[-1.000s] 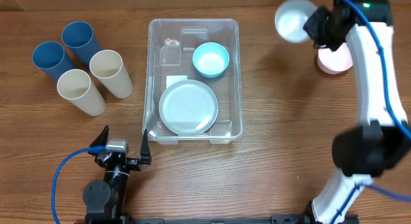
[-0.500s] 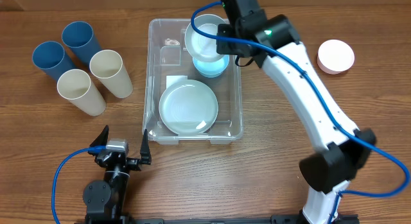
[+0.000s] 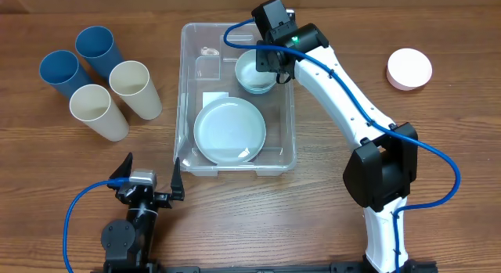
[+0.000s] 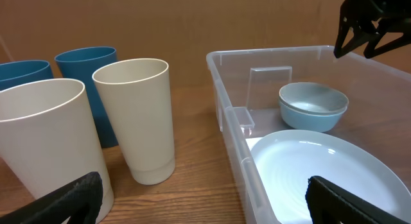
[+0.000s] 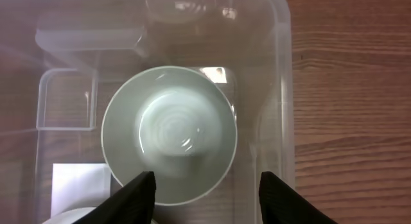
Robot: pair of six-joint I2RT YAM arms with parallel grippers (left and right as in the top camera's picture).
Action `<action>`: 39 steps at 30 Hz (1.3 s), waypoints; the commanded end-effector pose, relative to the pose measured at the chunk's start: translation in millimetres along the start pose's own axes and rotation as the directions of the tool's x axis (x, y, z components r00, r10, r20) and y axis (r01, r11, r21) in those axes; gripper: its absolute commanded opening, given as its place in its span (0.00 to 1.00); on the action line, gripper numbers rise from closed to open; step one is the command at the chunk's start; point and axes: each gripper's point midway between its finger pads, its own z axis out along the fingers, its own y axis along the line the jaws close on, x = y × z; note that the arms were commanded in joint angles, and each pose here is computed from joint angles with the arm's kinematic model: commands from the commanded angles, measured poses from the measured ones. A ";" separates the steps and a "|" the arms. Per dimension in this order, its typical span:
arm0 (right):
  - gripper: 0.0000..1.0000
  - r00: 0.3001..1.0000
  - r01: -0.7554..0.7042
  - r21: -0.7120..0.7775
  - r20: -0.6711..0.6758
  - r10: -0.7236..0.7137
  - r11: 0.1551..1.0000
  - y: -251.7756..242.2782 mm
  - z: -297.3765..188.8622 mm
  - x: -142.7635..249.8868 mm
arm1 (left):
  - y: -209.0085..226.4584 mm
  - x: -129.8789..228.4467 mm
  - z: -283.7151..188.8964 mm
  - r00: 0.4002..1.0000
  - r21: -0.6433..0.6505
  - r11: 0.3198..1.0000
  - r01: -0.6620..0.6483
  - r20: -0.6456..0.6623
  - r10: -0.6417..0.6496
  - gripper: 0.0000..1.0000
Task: Pack container
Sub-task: 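Set the grey bowl inside the light blue bowl, then grasp the pink bowl rim with the right gripper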
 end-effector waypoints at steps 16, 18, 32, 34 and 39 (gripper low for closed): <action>0.70 0.836 -0.538 0.027 0.147 0.529 0.843 -176.6 -98.0 -84.6 | 1.1 -0.1 -0.4 1.000 -0.004 1.000 0.006 0.005 -0.006 1.00; 0.71 0.761 -0.645 0.034 0.123 0.637 0.764 -227.0 -91.5 -80.3 | 1.1 -0.2 -0.4 1.000 -0.004 1.000 0.006 0.005 -0.006 1.00; 0.68 0.567 -0.809 0.227 0.058 0.822 0.542 -378.0 12.0 26.3 | 1.1 -0.2 -0.4 1.000 -0.004 1.000 0.006 0.005 -0.006 1.00; 0.67 0.565 -0.810 0.231 0.059 0.823 0.539 -379.0 24.1 34.7 | 1.1 -0.1 -0.4 1.000 -0.004 1.000 0.006 0.005 -0.006 1.00; 0.65 0.555 -0.800 0.276 0.007 0.832 0.532 -380.0 64.1 64.5 | 1.0 -0.2 -0.4 1.000 -0.003 1.000 0.006 0.005 -0.006 1.00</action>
